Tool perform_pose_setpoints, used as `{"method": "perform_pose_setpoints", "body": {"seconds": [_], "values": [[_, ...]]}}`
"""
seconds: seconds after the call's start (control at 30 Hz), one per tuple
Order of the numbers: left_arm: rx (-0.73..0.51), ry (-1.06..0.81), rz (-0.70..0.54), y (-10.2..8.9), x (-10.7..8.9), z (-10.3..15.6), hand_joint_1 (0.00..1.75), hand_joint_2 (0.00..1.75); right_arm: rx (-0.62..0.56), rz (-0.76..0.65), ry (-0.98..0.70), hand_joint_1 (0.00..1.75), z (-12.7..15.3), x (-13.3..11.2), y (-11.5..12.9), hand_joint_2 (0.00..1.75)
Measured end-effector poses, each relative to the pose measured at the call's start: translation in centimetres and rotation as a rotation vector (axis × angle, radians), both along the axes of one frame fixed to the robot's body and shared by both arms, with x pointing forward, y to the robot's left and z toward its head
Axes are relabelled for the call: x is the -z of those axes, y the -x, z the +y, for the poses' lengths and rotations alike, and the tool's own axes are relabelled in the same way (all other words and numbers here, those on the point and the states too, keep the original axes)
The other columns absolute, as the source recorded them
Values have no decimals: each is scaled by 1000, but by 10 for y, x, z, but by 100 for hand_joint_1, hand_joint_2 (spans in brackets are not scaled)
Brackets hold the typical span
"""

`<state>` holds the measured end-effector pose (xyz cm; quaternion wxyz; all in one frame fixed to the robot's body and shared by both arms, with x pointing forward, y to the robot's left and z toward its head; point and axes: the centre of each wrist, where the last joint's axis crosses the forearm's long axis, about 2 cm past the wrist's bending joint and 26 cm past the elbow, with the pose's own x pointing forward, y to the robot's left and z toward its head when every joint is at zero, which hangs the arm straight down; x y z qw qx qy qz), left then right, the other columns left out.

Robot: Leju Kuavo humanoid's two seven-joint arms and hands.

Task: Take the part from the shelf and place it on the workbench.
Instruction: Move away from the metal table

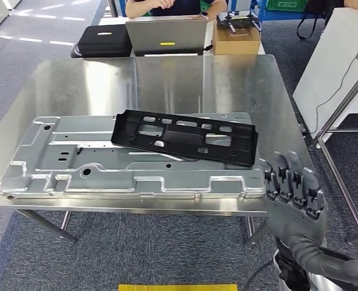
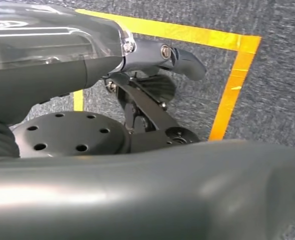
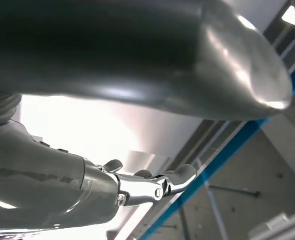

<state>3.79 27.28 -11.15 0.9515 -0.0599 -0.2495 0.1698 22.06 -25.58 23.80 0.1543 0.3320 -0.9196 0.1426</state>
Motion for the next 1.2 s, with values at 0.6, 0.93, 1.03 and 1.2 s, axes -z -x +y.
{"method": "perform_pose_setpoints", "body": {"seconds": [0.6,0.93,1.03,1.2], "values": [[-40,0,-12,-1,0,2,0,0,258,366,36,0,-18,80,37,0],[-50,-7,1,3,0,1,0,0,545,982,353,0,-41,238,75,0],[-53,-5,-4,4,0,1,0,0,632,1227,466,0,-47,291,102,0],[-47,1,-23,-1,0,0,0,0,624,1666,671,0,-48,336,151,0]]}}
